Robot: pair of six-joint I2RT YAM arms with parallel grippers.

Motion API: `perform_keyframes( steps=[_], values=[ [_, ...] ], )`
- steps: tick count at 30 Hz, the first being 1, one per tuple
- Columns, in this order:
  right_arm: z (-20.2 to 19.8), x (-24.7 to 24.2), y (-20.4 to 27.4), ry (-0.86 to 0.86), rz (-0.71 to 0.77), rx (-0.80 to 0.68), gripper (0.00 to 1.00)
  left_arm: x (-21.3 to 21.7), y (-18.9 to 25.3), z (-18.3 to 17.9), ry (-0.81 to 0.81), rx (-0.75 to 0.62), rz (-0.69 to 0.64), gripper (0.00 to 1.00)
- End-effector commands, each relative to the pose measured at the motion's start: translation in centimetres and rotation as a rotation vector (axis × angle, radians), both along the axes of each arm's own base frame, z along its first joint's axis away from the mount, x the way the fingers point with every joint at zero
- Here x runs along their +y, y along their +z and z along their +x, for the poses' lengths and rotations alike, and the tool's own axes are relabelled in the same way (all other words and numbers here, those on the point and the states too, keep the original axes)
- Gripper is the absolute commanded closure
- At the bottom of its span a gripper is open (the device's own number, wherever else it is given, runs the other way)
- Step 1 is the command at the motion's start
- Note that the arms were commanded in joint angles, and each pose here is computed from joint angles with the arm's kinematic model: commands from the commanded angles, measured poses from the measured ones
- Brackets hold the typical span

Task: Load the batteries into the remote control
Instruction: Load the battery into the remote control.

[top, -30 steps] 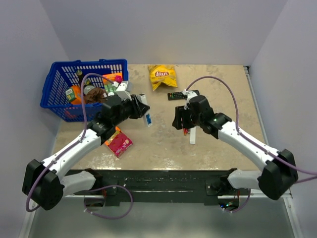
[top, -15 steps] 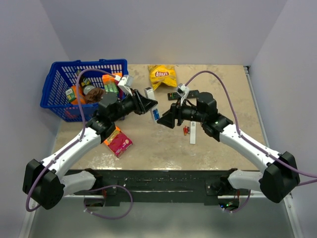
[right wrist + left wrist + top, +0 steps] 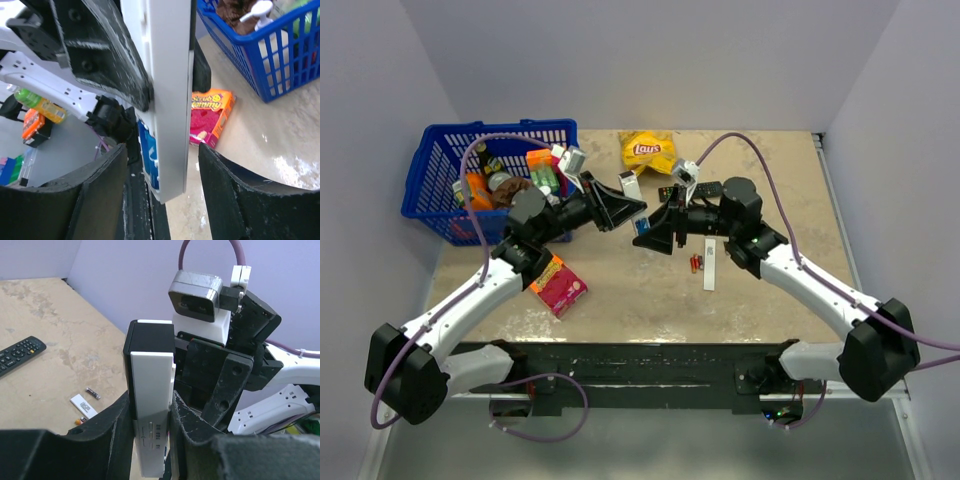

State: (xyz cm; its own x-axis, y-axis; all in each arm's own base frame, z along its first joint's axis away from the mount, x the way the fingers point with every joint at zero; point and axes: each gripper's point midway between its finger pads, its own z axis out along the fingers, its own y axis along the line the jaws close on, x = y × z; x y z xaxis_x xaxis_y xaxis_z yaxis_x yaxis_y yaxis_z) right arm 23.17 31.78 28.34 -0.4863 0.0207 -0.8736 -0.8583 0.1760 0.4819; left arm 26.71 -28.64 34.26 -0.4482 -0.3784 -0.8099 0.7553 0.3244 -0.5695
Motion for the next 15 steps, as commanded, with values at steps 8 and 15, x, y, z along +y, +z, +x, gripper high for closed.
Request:
perform_keyframes(
  steps=[8, 15],
  values=[
    [0.2, 0.7, 6.1, 0.067, 0.152, -0.097, 0.52, 0.0, 3.3, -2.1, -0.071, -0.116, -0.073, 1.00],
    [0.0, 1.0, 5.2, 0.093, 0.150, -0.076, 0.89, 0.1, 3.9, -2.6, -0.085, -0.131, -0.088, 1.00]
  ],
)
